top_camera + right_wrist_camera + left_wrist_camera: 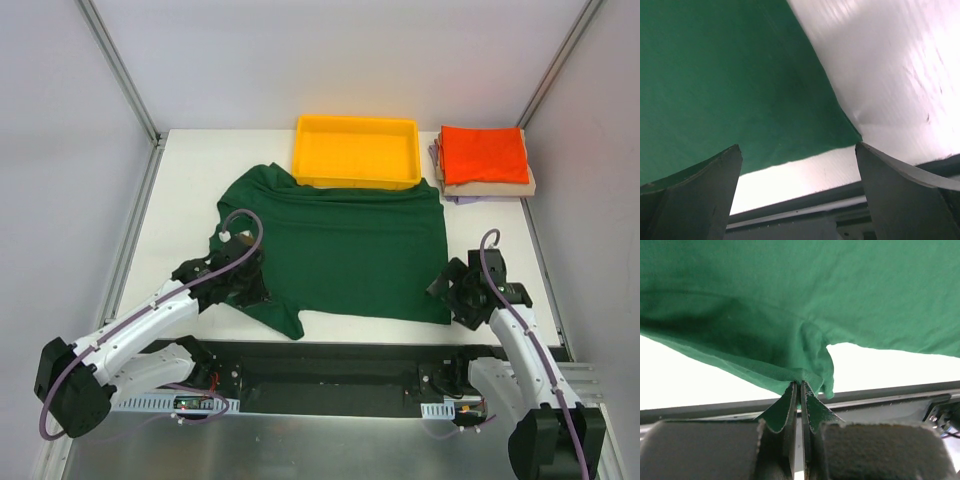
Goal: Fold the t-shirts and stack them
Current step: Grap the side of the flattened tshirt closest away from the robot with both arms
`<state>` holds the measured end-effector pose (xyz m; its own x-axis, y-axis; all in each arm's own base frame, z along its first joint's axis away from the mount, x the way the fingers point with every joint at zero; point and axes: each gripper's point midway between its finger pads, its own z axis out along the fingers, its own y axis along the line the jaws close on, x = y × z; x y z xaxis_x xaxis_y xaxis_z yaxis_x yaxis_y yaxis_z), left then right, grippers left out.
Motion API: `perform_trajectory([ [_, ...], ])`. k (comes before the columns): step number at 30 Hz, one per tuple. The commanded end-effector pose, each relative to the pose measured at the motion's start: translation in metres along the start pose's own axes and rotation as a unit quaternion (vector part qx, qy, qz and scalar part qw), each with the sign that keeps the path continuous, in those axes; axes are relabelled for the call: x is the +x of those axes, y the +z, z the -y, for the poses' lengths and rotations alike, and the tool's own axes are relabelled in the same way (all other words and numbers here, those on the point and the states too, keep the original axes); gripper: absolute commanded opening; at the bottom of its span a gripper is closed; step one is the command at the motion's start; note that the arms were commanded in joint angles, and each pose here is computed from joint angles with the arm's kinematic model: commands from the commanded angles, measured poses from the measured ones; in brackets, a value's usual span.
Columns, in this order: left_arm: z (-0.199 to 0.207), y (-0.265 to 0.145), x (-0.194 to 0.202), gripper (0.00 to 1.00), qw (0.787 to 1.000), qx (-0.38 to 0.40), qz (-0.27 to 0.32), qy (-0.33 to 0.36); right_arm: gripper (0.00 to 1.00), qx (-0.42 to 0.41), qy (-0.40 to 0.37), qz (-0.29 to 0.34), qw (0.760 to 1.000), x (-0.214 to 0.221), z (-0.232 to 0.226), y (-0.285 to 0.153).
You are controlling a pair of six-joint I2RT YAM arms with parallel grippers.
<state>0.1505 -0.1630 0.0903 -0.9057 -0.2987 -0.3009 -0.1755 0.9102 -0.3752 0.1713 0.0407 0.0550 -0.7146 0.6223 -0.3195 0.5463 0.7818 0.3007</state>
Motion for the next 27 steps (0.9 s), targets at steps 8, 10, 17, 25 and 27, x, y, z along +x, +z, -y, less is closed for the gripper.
perform_trajectory([
  [8,0.016,-0.002,-0.035,0.0,0.998,0.062,0.033,0.005,0.89,-0.004,0.089,-0.033,0.995,0.033,0.011,0.01],
  [10,0.014,0.0,-0.035,0.0,0.998,0.058,0.034,0.002,0.83,-0.009,0.086,-0.029,0.996,0.031,0.01,0.015],
  [17,0.008,0.006,-0.033,0.0,0.998,0.047,0.029,-0.005,0.66,0.004,0.079,-0.039,0.996,0.035,0.015,0.03],
  [25,0.006,0.008,-0.038,0.0,0.999,0.036,0.037,-0.018,0.39,0.016,0.068,-0.023,0.997,0.028,0.019,0.035],
  [27,0.006,0.008,-0.041,0.0,0.998,0.037,0.042,-0.02,0.31,0.016,0.066,-0.014,0.998,0.025,0.02,0.037],
])
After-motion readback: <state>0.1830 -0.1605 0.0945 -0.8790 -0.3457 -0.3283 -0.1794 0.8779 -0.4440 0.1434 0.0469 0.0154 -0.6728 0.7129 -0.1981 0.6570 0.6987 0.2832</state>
